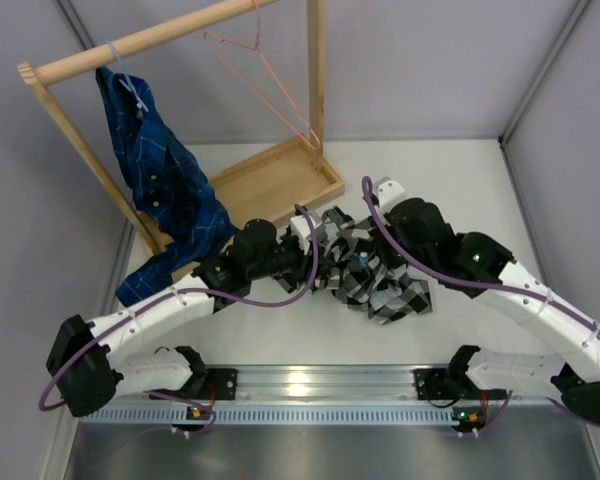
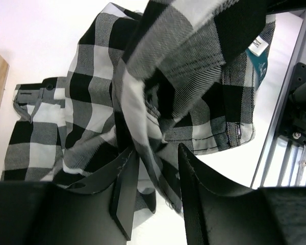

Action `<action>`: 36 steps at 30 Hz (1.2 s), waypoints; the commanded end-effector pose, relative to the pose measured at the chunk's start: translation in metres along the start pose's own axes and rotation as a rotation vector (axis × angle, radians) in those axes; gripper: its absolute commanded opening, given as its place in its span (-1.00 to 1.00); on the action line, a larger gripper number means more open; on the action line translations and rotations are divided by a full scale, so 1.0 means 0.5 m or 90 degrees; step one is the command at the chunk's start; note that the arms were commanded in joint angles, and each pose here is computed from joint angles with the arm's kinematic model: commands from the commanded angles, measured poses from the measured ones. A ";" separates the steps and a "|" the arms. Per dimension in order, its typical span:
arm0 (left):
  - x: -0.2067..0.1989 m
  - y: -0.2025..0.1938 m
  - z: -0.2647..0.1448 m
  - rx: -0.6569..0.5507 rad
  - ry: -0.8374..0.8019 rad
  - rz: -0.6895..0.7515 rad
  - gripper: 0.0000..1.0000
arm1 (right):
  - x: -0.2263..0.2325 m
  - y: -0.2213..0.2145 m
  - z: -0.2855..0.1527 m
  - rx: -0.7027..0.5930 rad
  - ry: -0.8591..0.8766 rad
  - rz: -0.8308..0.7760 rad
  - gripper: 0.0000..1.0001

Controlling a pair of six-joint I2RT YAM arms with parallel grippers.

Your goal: Place the shirt on the hanger

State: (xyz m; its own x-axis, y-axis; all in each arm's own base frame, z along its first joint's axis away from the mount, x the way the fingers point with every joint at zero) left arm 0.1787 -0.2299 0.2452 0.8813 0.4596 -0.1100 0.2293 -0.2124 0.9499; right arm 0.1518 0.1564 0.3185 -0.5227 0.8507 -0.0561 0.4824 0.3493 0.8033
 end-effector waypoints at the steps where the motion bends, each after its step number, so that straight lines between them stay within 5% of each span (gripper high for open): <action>1: -0.003 0.034 0.009 -0.046 -0.029 0.021 -0.16 | -0.005 0.006 -0.017 -0.023 0.031 0.000 -1.00; 6: -0.002 0.019 0.024 -0.026 -0.038 0.004 -0.31 | -0.011 0.014 -0.030 -0.044 0.038 0.014 -1.00; 11: -0.005 0.005 0.014 -0.022 -0.033 -0.015 -0.97 | -0.018 0.011 -0.031 -0.045 0.030 0.020 -1.00; 15: -0.006 0.012 0.000 -0.040 -0.016 -0.022 -1.00 | -0.017 0.011 -0.024 -0.049 0.037 0.031 -1.00; 17: -0.006 0.021 -0.011 -0.054 0.014 -0.046 -1.00 | -0.011 0.012 -0.023 -0.056 0.060 0.034 -0.74; 18: 0.001 0.025 -0.016 -0.058 0.058 -0.064 -1.00 | -0.009 0.009 -0.020 -0.056 0.067 0.035 -0.16; 21: 0.013 0.016 -0.036 -0.067 0.182 -0.172 -1.00 | 0.002 0.034 -0.033 -0.102 0.118 0.036 0.45; 25: 0.011 -0.019 -0.061 -0.084 0.253 -0.283 -1.00 | -0.001 0.115 -0.057 -0.163 0.123 0.017 0.52; 36: -0.007 -0.078 -0.121 -0.113 0.262 -0.343 -1.00 | -0.025 0.390 0.064 -0.259 0.138 -0.025 0.56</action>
State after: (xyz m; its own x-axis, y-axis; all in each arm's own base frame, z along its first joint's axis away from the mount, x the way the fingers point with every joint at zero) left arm 0.1446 -0.1770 0.2218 0.4632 0.7624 -0.4519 0.5051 0.1918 0.8415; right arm 0.2539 0.2110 0.4286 -0.6278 0.7769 0.0479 0.2945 0.1801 0.9385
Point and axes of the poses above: each gripper's point midway between its finger pads, its own z axis out along the fingers, its own x axis along the line the jaws close on, y = z × x, the point moved 10 cm from there along -z, back along the fingers, and after that the axes turned 1 degree about z, right-handed, at the moved point
